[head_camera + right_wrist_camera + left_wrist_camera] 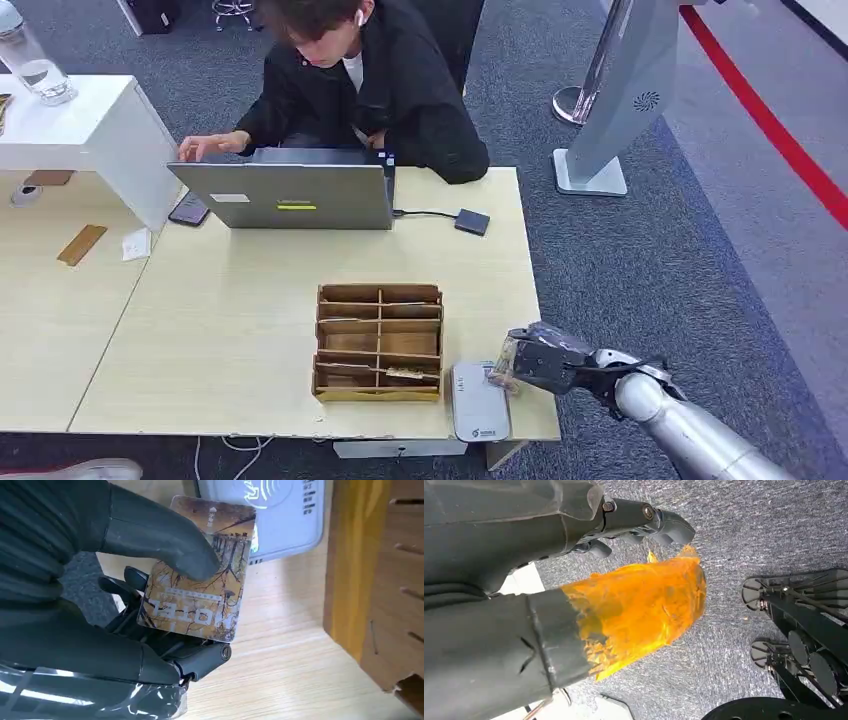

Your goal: Pass the card to the sensor for recognition and then transmit it.

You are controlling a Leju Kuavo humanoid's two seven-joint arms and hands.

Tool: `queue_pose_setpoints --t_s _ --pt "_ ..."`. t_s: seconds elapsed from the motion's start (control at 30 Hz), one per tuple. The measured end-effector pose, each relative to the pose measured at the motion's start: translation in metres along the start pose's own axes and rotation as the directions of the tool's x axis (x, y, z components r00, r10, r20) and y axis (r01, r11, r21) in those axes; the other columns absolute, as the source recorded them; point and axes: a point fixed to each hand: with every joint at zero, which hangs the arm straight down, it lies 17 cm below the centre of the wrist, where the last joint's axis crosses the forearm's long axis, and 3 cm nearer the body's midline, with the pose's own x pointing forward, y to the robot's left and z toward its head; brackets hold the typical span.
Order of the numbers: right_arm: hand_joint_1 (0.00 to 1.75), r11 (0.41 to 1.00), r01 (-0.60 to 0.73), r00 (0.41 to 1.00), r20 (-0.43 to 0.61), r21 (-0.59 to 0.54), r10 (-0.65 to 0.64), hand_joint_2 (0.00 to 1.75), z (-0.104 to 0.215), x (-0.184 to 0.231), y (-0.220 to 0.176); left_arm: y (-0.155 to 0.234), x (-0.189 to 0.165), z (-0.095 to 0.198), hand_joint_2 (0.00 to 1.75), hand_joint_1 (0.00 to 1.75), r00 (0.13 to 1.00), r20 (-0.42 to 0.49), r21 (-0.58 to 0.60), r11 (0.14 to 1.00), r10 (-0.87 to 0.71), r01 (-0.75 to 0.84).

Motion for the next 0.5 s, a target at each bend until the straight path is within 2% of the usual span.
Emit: queue_pose_setpoints --t_s 0.5 --pt "1.75 1.0 -0.008 1.0 0.01 0.019 0.008 1.75 0.0028 0.0025 0.0033 0.0028 -0.0003 0.0008 0.0 0.0 1.0 -0.001 0.003 1.0 -0.003 0.003"
